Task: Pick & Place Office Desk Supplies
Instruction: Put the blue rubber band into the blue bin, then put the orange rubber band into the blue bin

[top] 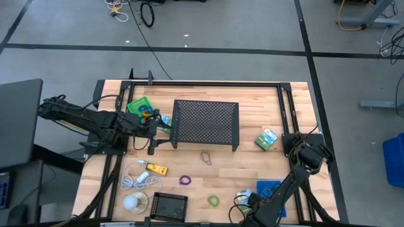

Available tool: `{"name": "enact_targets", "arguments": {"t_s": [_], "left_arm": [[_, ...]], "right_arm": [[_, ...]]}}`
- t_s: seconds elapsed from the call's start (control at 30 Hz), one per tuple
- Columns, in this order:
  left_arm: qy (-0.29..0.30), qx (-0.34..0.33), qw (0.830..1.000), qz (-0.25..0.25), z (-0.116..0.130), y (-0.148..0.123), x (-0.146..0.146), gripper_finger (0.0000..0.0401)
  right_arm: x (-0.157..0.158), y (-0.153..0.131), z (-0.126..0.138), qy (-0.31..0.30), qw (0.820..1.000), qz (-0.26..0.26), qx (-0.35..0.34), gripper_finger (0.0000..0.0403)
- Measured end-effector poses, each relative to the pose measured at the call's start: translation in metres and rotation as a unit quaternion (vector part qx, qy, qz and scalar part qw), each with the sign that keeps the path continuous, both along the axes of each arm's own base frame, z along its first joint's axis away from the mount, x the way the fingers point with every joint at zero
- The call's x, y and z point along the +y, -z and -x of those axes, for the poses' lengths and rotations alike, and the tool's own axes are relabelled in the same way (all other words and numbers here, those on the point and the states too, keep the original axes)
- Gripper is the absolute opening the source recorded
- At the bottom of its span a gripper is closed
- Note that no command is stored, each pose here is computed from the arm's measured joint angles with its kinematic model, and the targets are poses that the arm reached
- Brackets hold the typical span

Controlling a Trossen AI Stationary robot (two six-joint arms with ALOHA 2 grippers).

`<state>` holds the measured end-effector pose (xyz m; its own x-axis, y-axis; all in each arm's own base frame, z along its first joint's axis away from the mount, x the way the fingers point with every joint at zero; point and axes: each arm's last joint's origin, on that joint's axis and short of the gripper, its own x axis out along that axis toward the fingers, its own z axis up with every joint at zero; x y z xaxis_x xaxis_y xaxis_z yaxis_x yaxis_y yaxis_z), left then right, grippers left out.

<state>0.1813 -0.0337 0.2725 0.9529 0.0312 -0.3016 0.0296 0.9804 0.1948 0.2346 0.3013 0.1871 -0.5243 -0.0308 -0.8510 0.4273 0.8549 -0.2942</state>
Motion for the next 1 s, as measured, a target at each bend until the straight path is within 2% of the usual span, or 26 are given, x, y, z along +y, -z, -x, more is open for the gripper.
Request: {"name": "enact_targets", "arguments": {"t_s": [0.13,0.23,0.43,0.6,0.77,0.9,1.0], "left_arm": [[0.0,0.0,1.0,0.0,0.0,0.0,0.0,0.0229],[0.0,0.0,1.0,0.0,0.0,0.0,0.0,0.0229],[0.0,0.001,1.0,0.0,0.0,0.0,0.0,0.0229],[0.0,0.004,1.0,-0.001,0.0,0.001,0.0,0.0229],[0.0,0.004,1.0,-0.001,0.0,0.001,0.0,0.0229],[0.0,0.004,1.0,-0.001,0.0,0.001,0.0,0.0229],[0.0,0.004,1.0,-0.001,0.0,0.001,0.0,0.0229]], "right_arm": [[0.0,0.001,0.0,0.001,1.0,0.002,-0.001,0.0007],[-0.001,0.001,0.0,0.006,1.0,0.006,-0.001,0.0034],[-0.001,0.001,-0.001,0.014,1.0,0.014,-0.003,0.0129],[-0.006,0.001,-0.002,0.012,0.998,0.052,-0.021,0.0204],[-0.012,-0.012,-0.006,0.017,0.987,0.112,-0.113,0.0227],[-0.019,-0.029,-0.005,0.016,0.967,0.152,-0.202,0.0223],[-0.023,-0.041,-0.006,-0.013,0.947,0.175,-0.271,0.0214]]}}
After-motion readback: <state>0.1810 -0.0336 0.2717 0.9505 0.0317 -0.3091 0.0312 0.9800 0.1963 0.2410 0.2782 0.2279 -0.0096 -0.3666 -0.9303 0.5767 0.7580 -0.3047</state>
